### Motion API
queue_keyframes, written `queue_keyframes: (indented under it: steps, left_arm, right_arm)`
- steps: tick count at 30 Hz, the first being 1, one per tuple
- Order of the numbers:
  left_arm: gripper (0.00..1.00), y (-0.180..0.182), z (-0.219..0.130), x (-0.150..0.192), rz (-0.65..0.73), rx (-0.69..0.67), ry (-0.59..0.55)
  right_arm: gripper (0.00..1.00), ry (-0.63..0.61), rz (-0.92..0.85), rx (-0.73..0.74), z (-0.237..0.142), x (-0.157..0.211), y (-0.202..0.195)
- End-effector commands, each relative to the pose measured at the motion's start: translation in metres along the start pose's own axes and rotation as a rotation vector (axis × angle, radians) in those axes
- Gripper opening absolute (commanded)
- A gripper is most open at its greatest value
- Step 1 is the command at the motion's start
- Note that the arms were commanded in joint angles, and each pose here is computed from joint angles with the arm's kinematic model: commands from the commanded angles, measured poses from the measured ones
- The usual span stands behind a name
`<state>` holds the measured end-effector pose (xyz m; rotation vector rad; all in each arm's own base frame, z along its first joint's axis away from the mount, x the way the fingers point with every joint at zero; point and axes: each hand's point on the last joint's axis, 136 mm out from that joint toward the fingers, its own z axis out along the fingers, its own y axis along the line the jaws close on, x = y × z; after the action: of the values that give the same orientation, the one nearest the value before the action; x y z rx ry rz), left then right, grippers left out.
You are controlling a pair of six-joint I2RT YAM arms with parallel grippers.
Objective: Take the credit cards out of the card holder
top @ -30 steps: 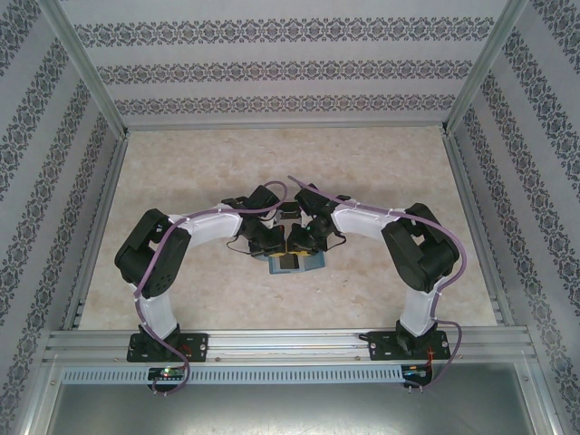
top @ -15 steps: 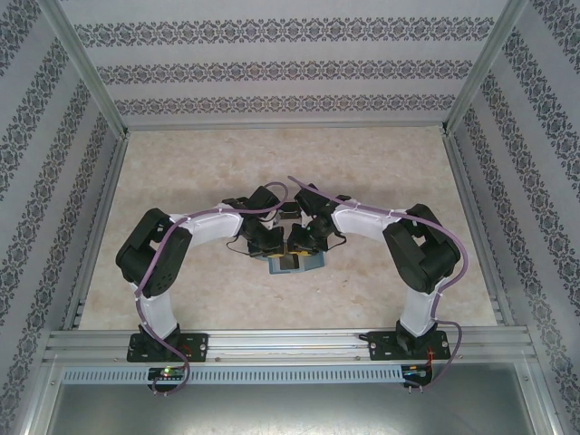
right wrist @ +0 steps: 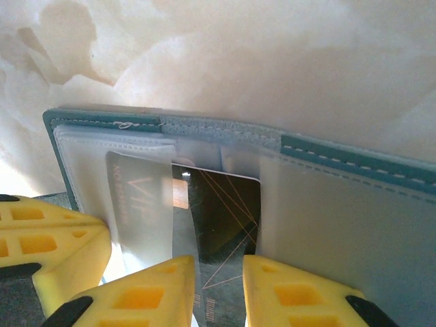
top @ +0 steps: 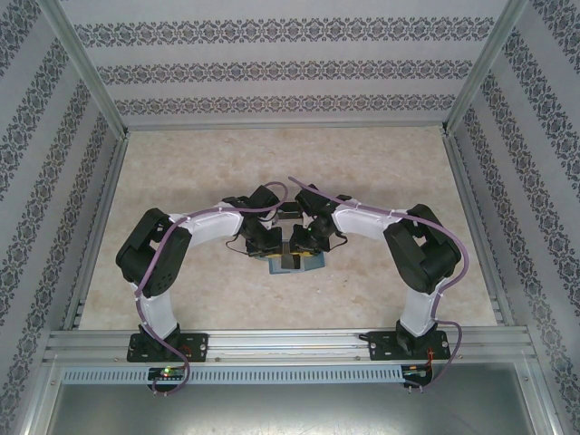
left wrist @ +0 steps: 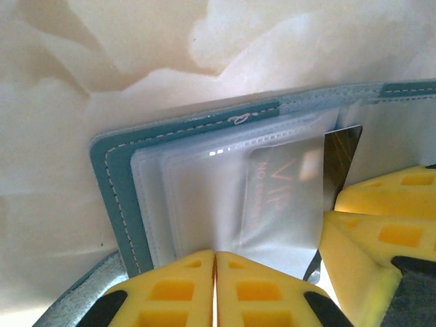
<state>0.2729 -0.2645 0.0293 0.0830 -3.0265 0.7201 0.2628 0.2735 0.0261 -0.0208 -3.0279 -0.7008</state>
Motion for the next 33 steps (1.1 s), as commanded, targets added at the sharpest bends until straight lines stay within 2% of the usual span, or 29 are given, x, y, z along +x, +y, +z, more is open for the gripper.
queue_keyframes:
  steps: [1, 10, 33]
  left_arm:
    - [0.08, 0.009, 0.007, 0.009, 0.008, -0.053, 0.045]
    - [0.07, 0.018, 0.012, 0.013, 0.002, -0.09, 0.068]
    - [0.04, 0.02, 0.02, 0.019, 0.01, -0.112, 0.105]
  right_arm:
    - [0.28, -0.015, -0.007, 0.02, -0.011, 0.002, -0.006]
    - [0.28, -0.03, 0.016, -0.051, -0.018, -0.001, -0.003]
    - [0.25, 0.044, 0.052, -0.159, 0.008, 0.004, -0.004]
